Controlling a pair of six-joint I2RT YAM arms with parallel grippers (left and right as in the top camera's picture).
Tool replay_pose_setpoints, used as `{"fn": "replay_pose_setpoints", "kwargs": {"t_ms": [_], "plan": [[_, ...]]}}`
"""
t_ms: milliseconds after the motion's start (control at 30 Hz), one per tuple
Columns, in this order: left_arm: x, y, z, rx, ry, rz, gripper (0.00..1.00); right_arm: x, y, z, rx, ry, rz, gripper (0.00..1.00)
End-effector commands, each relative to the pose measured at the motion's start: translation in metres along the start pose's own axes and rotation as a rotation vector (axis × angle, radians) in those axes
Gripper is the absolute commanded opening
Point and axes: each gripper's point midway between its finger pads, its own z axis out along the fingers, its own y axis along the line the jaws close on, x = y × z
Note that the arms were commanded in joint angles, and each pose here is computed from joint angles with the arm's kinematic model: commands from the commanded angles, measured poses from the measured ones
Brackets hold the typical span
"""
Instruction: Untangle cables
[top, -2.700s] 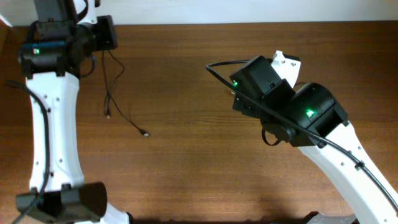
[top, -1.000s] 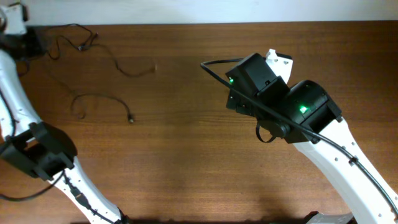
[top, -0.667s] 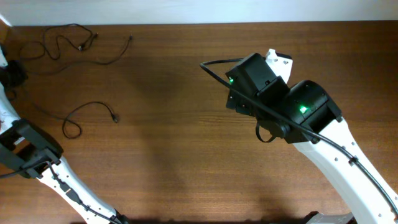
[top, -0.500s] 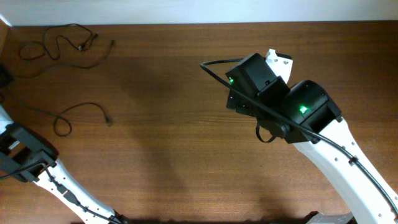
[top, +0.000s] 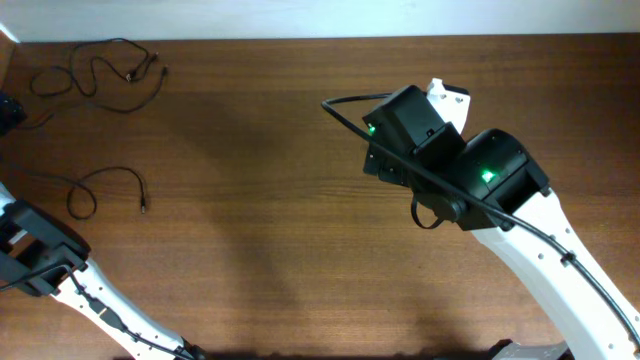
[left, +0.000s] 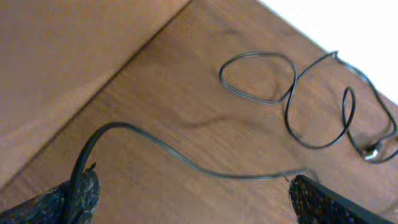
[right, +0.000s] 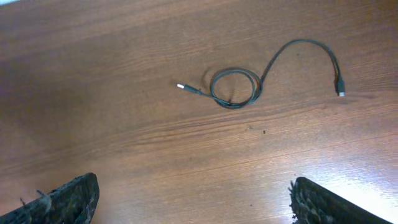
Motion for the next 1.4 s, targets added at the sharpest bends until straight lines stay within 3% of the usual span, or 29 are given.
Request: {"fn": "replay_pose_setpoints", "kwargs": {"t_ms": [0,67,133,300,367,467,567,633,733,900,1000,1033,1067,1233,1367], "plan": [[0.020,0.023,0.001,-0.150,0.081,-0.024,1.00,0.003,-0.001,0.002,0.004,0.015,-0.025,0.99],[0.043,0.049,-0.001,-0.319,0.166,-0.016,0.88,0.003,0.000,0.002,0.001,0.017,-0.025,0.99],[0.056,0.069,-0.010,-0.463,0.219,-0.011,0.99,0.003,0.000,0.002,0.002,0.018,-0.025,1.00],[0.061,0.084,-0.022,-0.630,0.242,-0.010,0.99,0.003,0.000,0.002,0.002,0.018,-0.026,1.00],[0.061,0.059,-0.007,-0.486,0.225,-0.059,1.00,0.003,0.000,0.002,0.002,0.018,-0.026,1.00],[0.060,-0.034,0.017,-0.009,0.229,-0.091,0.90,0.003,0.000,0.002,0.002,0.018,-0.026,1.00],[0.074,-0.093,0.018,0.166,0.291,-0.088,1.00,0.003,0.000,0.002,0.002,0.018,-0.026,1.00],[0.100,-0.116,0.019,0.110,0.391,-0.058,0.99,0.004,0.000,0.002,0.004,0.020,-0.026,1.00],[0.130,-0.140,0.014,-0.098,0.487,0.012,0.99,0.007,0.001,0.010,0.024,0.038,-0.038,0.99],[0.132,-0.182,-0.035,-0.140,0.536,-0.209,0.99,0.016,0.002,0.026,0.074,0.085,-0.067,0.99],[0.145,-0.208,-0.042,0.001,0.622,-0.252,0.98,0.014,0.004,0.027,0.066,0.077,-0.062,0.98],[0.152,-0.202,-0.047,-0.038,0.654,-0.250,0.70,0.013,0.005,0.027,0.063,0.073,-0.059,0.98],[0.161,-0.191,-0.053,-0.119,0.685,-0.310,0.65,0.012,0.005,0.027,0.062,0.073,-0.057,0.99],[0.197,-0.134,-0.049,-0.494,0.687,-0.430,0.69,0.014,0.005,0.027,0.061,0.081,-0.059,0.98],[0.220,-0.122,-0.036,-0.535,0.706,-0.423,0.68,0.014,0.006,0.027,0.057,0.081,-0.058,0.98]]}}
